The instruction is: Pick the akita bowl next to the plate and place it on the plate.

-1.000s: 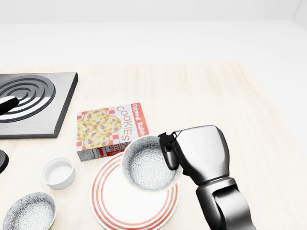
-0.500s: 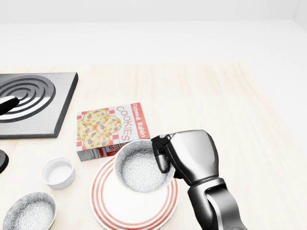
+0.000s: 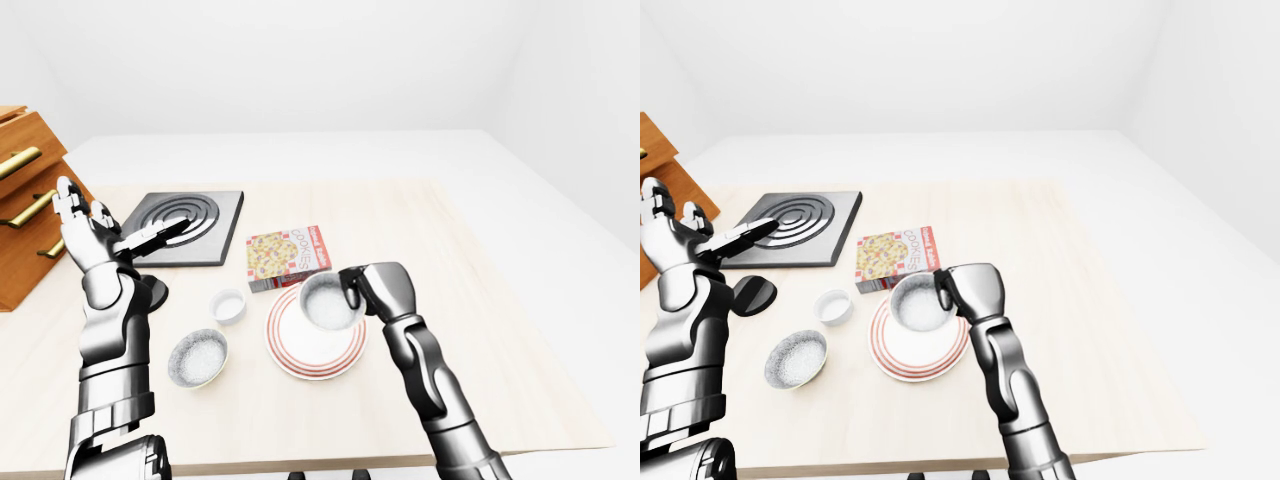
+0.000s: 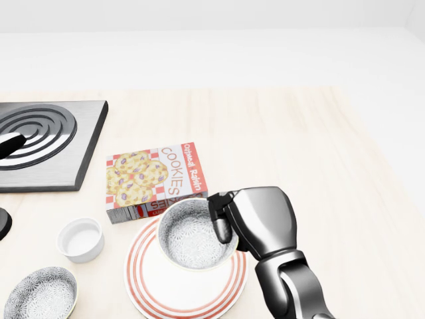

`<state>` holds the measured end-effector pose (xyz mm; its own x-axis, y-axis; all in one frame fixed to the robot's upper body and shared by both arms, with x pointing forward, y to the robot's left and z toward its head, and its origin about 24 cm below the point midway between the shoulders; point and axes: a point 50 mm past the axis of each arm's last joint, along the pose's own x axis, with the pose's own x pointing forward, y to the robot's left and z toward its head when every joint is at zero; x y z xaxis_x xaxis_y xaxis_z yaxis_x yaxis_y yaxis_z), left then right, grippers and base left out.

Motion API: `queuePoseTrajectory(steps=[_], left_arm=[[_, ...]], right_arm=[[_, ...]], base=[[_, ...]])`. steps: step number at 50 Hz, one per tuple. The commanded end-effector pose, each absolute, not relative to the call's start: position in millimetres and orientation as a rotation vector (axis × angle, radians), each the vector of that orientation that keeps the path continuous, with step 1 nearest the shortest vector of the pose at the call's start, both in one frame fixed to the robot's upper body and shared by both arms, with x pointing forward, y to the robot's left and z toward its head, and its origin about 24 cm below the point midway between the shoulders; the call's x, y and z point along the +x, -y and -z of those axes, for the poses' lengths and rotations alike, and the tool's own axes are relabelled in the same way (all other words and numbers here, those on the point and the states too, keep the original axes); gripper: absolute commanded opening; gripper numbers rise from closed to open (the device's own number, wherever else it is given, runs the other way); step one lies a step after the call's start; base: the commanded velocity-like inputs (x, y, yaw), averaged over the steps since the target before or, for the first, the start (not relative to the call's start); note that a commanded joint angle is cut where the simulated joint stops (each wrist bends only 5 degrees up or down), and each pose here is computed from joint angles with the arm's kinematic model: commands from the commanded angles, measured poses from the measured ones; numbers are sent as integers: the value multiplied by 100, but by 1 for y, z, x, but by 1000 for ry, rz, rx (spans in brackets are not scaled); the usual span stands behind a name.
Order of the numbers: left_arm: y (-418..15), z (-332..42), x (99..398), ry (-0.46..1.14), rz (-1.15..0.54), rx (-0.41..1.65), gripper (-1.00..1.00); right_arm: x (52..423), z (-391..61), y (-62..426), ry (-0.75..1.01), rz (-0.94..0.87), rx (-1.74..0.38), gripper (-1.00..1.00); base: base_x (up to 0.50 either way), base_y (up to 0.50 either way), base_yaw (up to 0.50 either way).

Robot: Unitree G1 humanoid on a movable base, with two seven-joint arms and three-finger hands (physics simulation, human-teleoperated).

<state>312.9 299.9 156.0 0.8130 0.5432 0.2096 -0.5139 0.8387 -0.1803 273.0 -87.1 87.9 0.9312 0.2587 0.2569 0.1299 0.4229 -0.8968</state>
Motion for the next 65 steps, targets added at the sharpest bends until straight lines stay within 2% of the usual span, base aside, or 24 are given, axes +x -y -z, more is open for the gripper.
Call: queuePoseTrajectory(steps=[1, 14, 34, 65], left_arm=[[-300, -155, 313, 254, -565, -117, 100], [-299, -156, 313, 259, -564, -115, 100], [-299, -156, 312, 260, -562, -115, 100], [-299, -156, 312, 262, -562, -119, 100]], right_arm=[[271, -69, 93, 249, -139, -748, -100], [268, -63, 90, 212, -207, -753, -100], [273, -68, 85, 237, -196, -724, -100], [292, -45, 77, 167, -183, -812, -100]], base=[[0, 0, 0], [0, 0, 0], [0, 0, 0], [0, 0, 0]])
